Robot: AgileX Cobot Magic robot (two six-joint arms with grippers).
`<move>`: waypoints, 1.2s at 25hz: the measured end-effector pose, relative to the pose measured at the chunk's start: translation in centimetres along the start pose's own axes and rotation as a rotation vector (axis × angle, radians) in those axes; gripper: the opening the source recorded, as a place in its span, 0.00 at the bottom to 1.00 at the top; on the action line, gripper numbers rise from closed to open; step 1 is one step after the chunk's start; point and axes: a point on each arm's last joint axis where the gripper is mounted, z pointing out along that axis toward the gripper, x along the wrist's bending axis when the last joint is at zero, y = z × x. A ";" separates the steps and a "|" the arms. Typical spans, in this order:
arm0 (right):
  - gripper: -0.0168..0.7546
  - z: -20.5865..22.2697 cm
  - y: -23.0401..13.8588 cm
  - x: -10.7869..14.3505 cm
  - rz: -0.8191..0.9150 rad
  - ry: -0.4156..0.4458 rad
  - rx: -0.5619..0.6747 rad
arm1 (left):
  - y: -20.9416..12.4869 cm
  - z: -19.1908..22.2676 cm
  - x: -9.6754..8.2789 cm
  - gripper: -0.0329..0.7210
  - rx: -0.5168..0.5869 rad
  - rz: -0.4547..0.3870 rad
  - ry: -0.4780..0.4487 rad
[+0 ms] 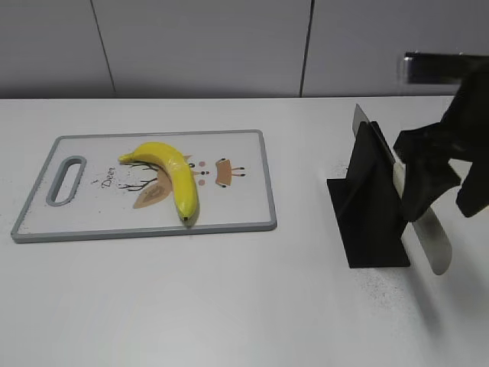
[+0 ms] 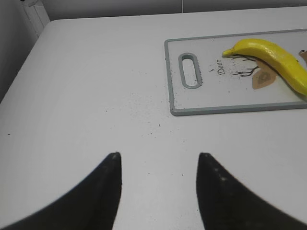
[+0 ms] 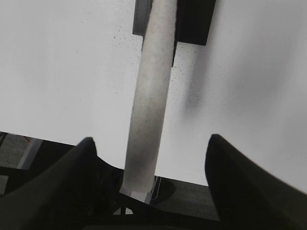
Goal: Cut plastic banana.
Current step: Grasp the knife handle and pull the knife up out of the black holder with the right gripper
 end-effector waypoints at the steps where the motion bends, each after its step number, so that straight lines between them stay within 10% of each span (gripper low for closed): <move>1: 0.74 0.8 0.4 -0.1 0.005 -0.006 0.027 | 0.0 0.0 0.0 0.69 0.000 0.000 0.000; 11: 0.60 4.9 2.2 -0.1 0.110 0.001 0.107 | 0.0 0.0 0.0 0.69 0.000 0.000 0.000; 18: 0.28 5.0 2.3 -0.1 0.155 -0.001 0.111 | 0.0 0.0 0.0 0.69 0.000 0.000 0.000; 30: 0.27 4.2 2.0 0.0 0.186 0.005 0.091 | 0.0 0.0 0.0 0.69 0.000 0.000 0.000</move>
